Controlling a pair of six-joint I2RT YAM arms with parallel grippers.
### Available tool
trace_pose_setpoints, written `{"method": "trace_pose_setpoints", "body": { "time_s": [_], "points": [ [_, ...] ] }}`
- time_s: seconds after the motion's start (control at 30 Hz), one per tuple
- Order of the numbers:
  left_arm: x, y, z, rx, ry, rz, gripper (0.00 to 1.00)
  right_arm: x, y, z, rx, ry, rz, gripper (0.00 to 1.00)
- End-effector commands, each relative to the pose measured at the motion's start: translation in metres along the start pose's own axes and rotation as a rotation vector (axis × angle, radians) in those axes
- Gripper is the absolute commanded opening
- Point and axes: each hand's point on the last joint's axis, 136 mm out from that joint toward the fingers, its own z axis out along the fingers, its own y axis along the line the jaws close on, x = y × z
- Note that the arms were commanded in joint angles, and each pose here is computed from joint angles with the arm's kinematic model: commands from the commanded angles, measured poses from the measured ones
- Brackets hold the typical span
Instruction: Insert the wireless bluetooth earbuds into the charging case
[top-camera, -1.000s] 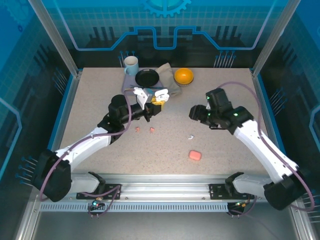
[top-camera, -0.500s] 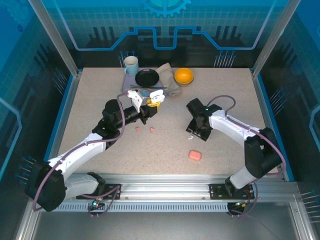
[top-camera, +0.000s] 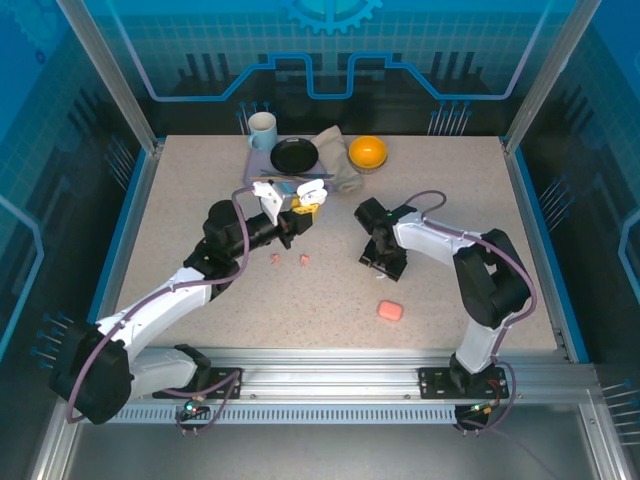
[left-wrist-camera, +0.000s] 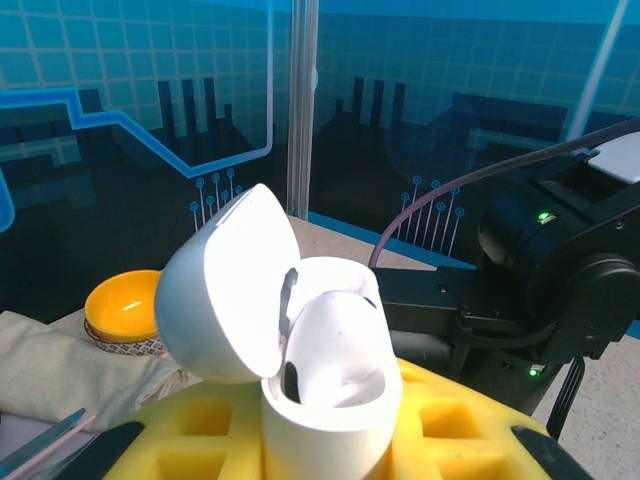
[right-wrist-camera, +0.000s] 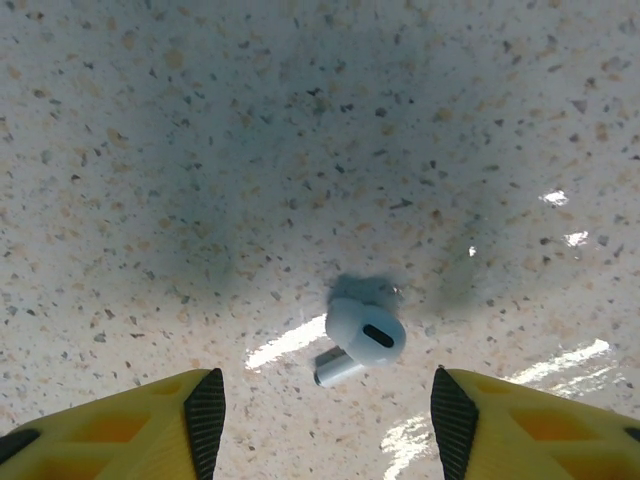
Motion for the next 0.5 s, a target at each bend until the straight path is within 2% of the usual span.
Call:
{"method": "trace_pose_setpoints", "body": {
  "time_s": [0.0, 0.23, 0.47],
  "points": [
    [-0.014, 0.005, -0.004, -0.022, -0.058, 0.028, 0.00, -0.002, 0.003, 0.004, 0.028, -0.007, 0.003, 0.60],
    [-0.011, 0.007, -0.002, -0.025, -0.051, 0.023, 0.00, -0.006, 0.014, 0.010, 0.017, -0.006, -0.026, 0.60],
    [-0.013, 0.009, -0.002, -0.028, -0.055, 0.020, 0.00, -0.017, 0.036, -0.001, -0.054, -0.043, -0.119, 0.59]
  ]
}}
